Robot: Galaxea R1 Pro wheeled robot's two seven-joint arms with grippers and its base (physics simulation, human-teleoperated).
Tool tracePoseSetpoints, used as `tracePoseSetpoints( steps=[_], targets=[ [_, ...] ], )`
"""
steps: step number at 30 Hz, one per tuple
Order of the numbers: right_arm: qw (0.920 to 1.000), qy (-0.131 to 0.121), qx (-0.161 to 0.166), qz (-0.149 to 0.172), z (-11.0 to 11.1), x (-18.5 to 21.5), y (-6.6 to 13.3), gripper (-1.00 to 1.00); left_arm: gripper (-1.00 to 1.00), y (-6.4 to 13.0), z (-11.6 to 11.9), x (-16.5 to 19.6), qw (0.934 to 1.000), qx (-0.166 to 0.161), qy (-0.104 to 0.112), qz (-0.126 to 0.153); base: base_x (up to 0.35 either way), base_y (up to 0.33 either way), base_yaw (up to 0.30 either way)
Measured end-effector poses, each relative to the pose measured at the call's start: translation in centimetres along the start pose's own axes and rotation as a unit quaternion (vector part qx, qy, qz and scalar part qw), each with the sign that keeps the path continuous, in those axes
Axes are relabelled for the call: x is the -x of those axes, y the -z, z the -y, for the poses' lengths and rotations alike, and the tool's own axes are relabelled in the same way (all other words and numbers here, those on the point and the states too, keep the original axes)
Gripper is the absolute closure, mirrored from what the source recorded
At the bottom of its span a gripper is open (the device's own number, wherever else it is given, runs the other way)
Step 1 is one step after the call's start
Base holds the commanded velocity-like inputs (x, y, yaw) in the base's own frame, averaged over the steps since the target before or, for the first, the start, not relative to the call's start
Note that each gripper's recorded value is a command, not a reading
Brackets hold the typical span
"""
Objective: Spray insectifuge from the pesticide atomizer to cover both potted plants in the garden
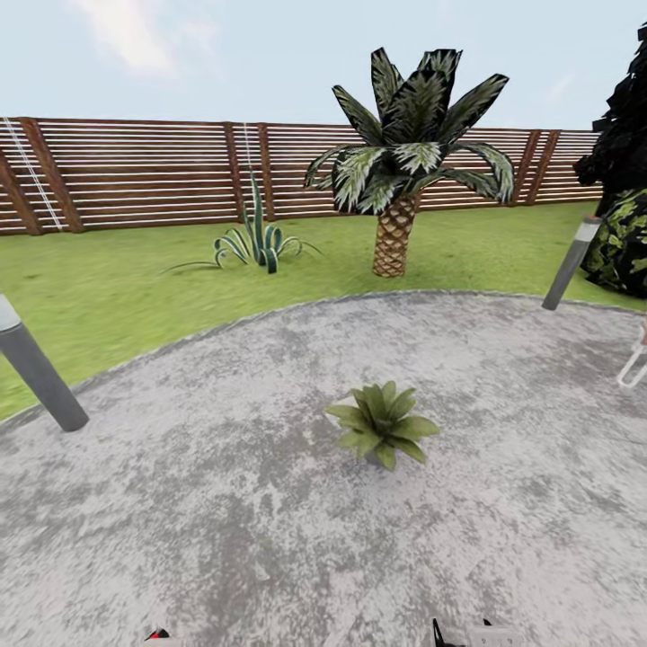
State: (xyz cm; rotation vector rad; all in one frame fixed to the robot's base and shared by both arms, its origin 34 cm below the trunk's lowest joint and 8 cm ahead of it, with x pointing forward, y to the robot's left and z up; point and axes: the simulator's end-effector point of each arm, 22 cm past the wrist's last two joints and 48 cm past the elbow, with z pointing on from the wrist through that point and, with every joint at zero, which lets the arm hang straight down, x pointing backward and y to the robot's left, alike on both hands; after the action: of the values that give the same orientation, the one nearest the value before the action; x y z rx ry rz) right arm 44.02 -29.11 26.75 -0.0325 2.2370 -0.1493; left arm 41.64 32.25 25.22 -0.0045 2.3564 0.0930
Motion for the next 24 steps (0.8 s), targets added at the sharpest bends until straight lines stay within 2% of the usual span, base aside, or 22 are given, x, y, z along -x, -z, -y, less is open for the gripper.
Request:
tracePoseSetpoints(
  steps=[5, 15, 24],
  targets=[
    [1.0, 0.0, 0.0, 0.0, 0.02, 0.02, -0.01, -1.0, 1.0, 0.0, 0.03, 0.0, 1.0, 0.0, 0.0, 0.0, 0.242, 0.248, -0.127],
    [1.0, 0.0, -0.001, 0.0, 0.04, 0.0, 0.0, -1.0, 1.0, -0.01, -0.01, 0.01, 1.0, 0.0, 0.0, 0.0, 0.235, 0.254, -0.259],
    [1.0, 0.0, -0.001, 0.0, 0.04, -0.01, 0.0, -1.0, 1.0, -0.01, -0.03, 0.0, 1.0, 0.0, 0.0, 0.0, 0.155, 0.298, -0.263]
  ],
)
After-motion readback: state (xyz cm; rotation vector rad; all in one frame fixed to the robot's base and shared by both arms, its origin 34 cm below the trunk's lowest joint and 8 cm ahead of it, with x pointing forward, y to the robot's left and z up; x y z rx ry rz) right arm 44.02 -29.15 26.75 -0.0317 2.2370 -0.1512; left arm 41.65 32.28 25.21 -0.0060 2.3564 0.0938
